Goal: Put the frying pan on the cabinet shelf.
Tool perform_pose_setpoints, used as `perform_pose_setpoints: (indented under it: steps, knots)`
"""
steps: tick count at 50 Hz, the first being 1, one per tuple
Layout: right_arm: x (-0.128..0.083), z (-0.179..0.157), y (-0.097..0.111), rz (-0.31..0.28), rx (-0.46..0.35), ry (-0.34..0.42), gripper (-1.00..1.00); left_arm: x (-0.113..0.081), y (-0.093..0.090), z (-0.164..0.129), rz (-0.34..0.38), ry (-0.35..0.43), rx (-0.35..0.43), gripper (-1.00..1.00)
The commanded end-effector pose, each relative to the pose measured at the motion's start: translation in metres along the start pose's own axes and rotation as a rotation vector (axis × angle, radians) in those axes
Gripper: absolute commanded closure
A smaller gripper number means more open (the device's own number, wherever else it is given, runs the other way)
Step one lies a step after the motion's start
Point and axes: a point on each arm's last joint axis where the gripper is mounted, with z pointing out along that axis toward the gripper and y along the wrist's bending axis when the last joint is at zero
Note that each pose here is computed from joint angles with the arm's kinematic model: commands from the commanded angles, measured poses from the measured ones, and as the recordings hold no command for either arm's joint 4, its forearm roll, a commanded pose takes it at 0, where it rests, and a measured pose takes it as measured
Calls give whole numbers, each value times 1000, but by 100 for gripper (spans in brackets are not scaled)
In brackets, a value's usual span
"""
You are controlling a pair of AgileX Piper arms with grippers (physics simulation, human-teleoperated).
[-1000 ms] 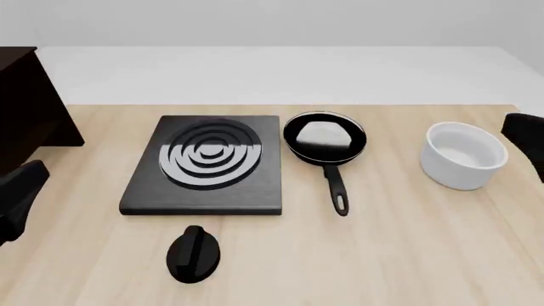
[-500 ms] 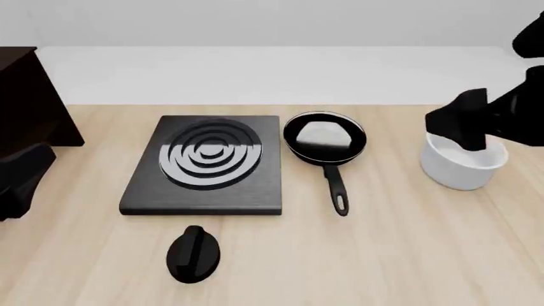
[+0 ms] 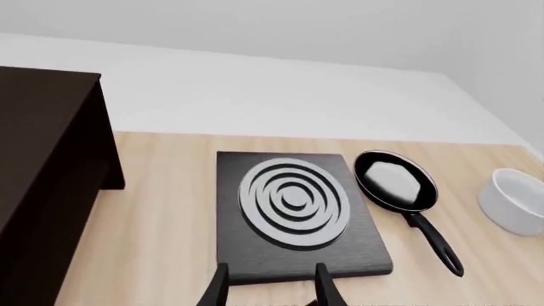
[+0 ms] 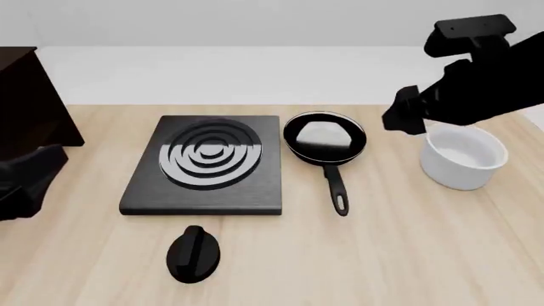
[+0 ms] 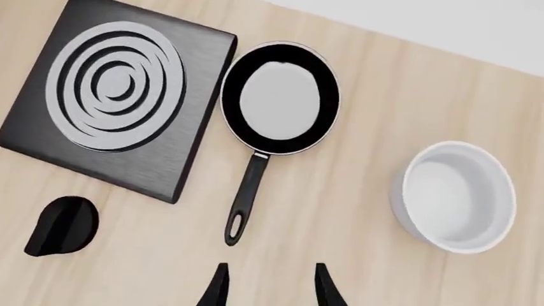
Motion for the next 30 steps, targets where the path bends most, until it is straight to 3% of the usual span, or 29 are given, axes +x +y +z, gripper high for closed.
perform_pose_setpoints:
  steps: [1, 20, 30]
  knots:
    - [-12, 33, 1, 2, -2, 38, -100, 2, -1, 1, 1, 8, 14, -100]
    - [3, 87, 19, -25, -34, 141, -100, 4, -1, 3, -2, 16, 12, -100]
    - [4, 96, 22, -22, -38, 144, -100, 4, -1, 4, -1, 17, 10, -100]
